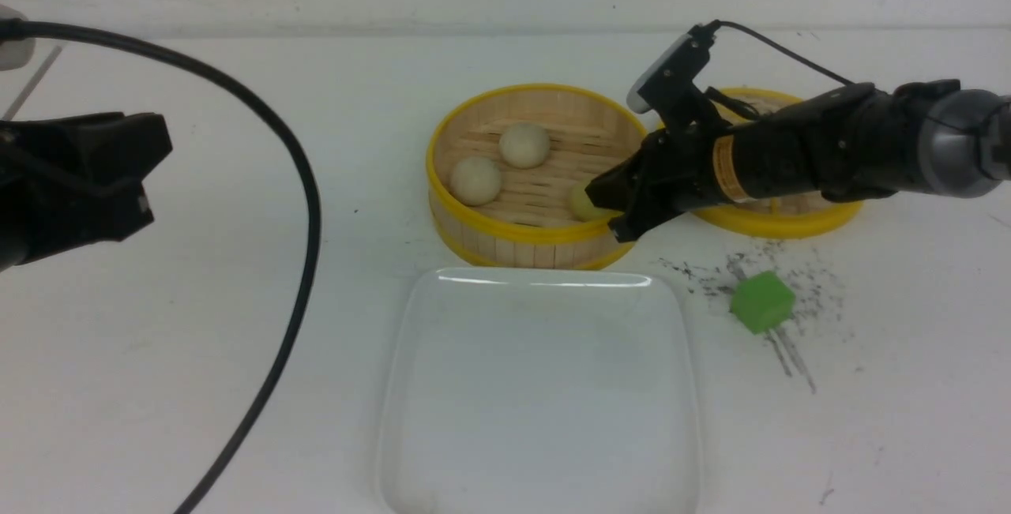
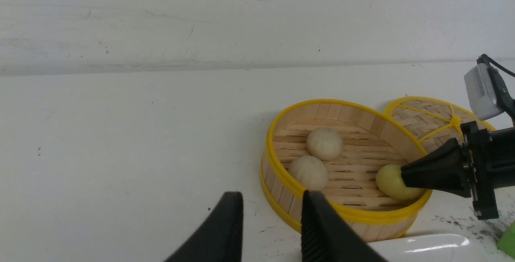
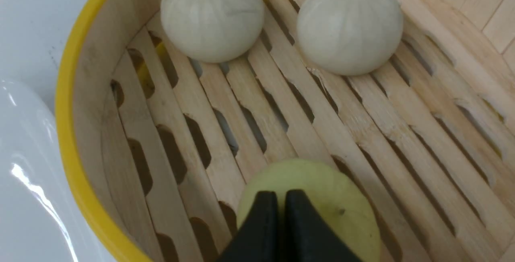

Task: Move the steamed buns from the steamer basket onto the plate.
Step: Use the right arm to grab the steamed stuffed bun that is closest to it, then use the right arm to put the steamed stuffed bun into the plate

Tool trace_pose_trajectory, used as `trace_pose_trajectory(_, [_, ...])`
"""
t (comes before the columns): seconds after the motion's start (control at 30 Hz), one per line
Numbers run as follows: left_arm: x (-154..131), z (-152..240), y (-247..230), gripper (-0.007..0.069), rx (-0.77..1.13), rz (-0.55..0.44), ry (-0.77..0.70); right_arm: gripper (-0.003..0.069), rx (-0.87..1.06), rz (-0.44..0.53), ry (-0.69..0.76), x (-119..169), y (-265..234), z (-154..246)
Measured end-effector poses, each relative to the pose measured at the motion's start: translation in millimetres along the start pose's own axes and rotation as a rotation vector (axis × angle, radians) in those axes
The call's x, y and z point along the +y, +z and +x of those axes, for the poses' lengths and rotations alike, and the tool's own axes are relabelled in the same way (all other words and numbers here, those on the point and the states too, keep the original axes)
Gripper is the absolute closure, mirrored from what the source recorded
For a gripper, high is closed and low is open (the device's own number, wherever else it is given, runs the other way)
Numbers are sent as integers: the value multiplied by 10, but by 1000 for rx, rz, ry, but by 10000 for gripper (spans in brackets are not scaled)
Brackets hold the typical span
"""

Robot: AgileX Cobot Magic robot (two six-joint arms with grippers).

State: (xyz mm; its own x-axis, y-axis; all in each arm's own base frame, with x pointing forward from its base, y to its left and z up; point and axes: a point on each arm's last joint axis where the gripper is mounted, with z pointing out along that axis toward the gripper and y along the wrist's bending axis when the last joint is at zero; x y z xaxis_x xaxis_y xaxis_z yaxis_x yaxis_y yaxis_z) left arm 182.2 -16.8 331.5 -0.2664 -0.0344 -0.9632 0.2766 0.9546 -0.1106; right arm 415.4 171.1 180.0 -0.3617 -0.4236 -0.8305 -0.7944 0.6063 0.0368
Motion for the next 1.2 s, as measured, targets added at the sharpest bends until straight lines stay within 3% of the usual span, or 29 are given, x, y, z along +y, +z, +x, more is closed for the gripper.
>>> trace_pose_trajectory(0.23, [0, 0, 0, 385, 0, 0, 0, 660, -6, 4, -25, 3, -23, -27])
trace_pose_trajectory(0.63, [0, 0, 0, 385, 0, 0, 0, 657, -124, 62, -94, 97, -477, -504])
trace_pose_trajectory(1.03, [7, -3, 0, 385, -3, -8, 0, 655, -151, -3, -76, 446, -933, -513])
trace_pose_trajectory(1.2, [23, -10, 0, 385, -11, -26, -2, 655, -132, -93, -14, 722, -1128, -348])
